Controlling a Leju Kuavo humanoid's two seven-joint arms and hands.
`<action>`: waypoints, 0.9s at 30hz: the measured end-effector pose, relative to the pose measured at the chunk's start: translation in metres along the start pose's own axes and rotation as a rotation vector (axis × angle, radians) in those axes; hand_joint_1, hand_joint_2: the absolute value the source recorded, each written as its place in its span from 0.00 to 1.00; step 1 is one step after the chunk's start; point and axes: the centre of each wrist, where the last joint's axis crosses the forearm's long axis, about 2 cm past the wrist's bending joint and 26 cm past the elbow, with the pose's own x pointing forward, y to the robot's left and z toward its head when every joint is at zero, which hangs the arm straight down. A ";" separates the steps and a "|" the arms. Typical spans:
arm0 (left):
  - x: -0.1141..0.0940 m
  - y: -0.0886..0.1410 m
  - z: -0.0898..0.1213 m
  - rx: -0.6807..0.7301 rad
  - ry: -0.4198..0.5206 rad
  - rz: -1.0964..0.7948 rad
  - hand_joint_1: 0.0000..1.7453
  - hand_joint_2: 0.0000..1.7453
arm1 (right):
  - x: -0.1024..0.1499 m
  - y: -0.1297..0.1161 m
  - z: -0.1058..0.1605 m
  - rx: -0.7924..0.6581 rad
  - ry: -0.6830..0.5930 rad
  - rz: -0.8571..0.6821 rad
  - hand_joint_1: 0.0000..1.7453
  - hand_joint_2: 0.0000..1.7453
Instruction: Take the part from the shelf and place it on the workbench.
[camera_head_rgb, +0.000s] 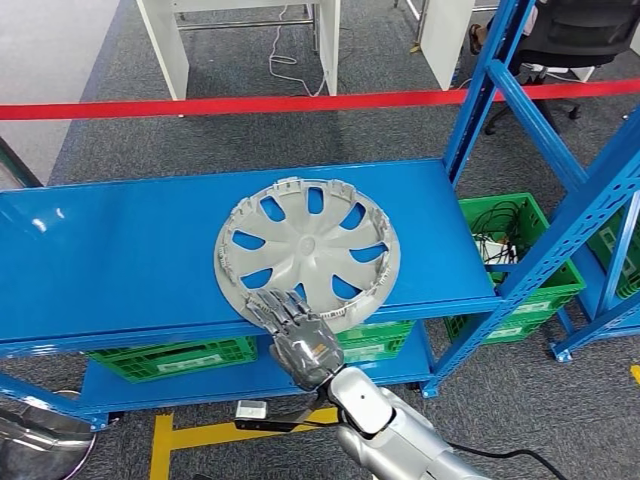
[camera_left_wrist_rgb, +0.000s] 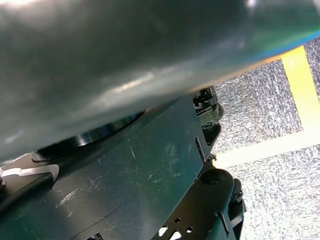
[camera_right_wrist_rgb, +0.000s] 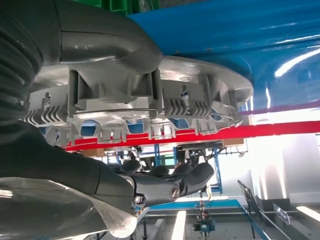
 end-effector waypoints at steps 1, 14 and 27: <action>0.000 0.000 0.000 0.000 0.000 0.000 0.00 0.00 | 0.000 0.000 0.000 0.002 0.000 0.000 0.00 1.00; 0.000 0.000 0.000 -0.004 0.002 0.002 0.00 0.00 | -0.002 0.001 -0.001 0.058 -0.001 -0.001 0.00 1.00; 0.000 0.000 0.000 -0.001 0.009 0.006 0.00 0.00 | -0.004 0.000 -0.006 0.105 0.040 0.004 0.00 1.00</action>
